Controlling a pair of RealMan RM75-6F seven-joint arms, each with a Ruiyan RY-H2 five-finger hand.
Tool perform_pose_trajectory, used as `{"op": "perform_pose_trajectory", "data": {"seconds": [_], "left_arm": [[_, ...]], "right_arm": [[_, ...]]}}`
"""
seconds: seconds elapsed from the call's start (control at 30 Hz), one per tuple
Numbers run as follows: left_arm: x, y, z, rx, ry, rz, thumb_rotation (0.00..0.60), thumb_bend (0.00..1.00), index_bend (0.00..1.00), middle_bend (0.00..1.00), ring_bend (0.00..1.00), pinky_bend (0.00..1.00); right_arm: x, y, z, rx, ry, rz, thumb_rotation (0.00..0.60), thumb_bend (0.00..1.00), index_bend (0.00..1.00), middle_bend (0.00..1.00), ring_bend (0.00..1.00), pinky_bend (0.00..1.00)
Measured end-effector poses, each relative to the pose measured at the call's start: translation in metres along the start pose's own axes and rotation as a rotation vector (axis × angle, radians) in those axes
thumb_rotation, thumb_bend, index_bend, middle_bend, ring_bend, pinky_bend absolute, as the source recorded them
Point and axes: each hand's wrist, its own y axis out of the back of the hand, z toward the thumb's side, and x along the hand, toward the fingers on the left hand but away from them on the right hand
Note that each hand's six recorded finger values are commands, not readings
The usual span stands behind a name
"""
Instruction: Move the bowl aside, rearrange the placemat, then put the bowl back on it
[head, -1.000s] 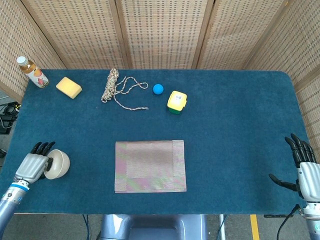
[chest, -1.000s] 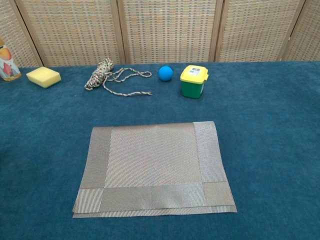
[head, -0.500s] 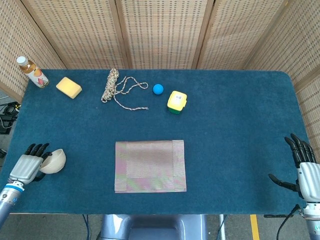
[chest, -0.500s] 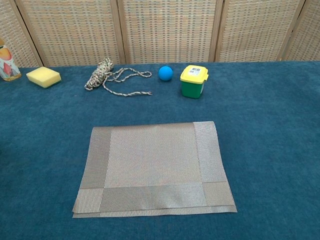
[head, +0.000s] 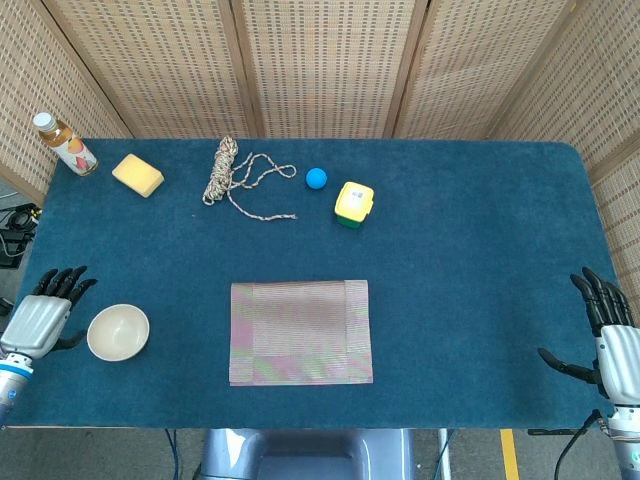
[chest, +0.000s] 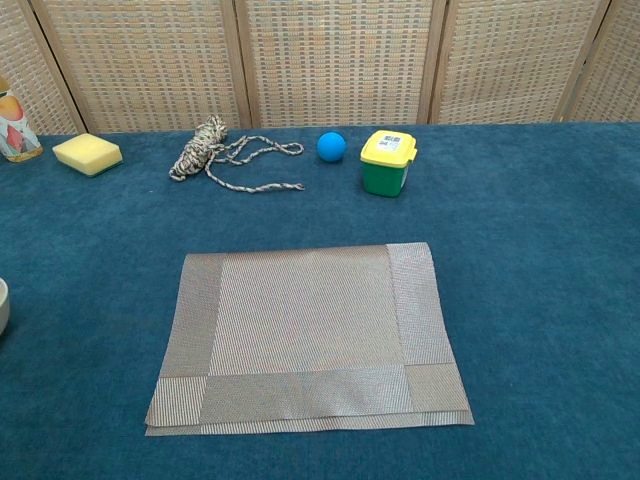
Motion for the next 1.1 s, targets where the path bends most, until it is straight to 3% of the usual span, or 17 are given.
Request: {"op": "perform_pose_trajectory", "data": {"seconds": [0.17,0.37,0.6,0.87,1.1], "left_arm": [[0.006,0.029,0.025,-0.052,-0.052,0.076,0.6,0.27,0.14,0.0,0.0,0.0],[0.016,0.037,0.059,-0.014,-0.108,0.129,0.6,0.2,0.25,0.0,0.0,0.0],[0.025,0.02,0.13,0.014,-0.213,0.145,0.6,0.18,0.38,0.0,0.0,0.0],[0.027,-0.004,0.199,0.023,-0.328,0.13,0.6,0.18,0.36,0.0,0.0,0.0],[0.018,-0.018,0.232,0.039,-0.397,0.108,0.6,0.18,0.36,0.0,0.0,0.0]], "right_arm": [[0.0,0.0,0.001,0.002,0.001,-0.002,0.6,0.13,0.0,0.0,0.0,0.0],[0.0,0.0,0.0,0.002,-0.001,0.002,0.6,0.13,0.0,0.0,0.0,0.0],[0.0,0.002,-0.003,-0.005,-0.016,-0.002,0.6,0.13,0.0,0.0,0.0,0.0],[0.0,0.008,-0.008,-0.013,-0.03,-0.016,0.6,0.13,0.0,0.0,0.0,0.0],[0.001,0.01,-0.01,-0.016,-0.033,-0.019,0.6,0.13,0.0,0.0,0.0,0.0]]}}
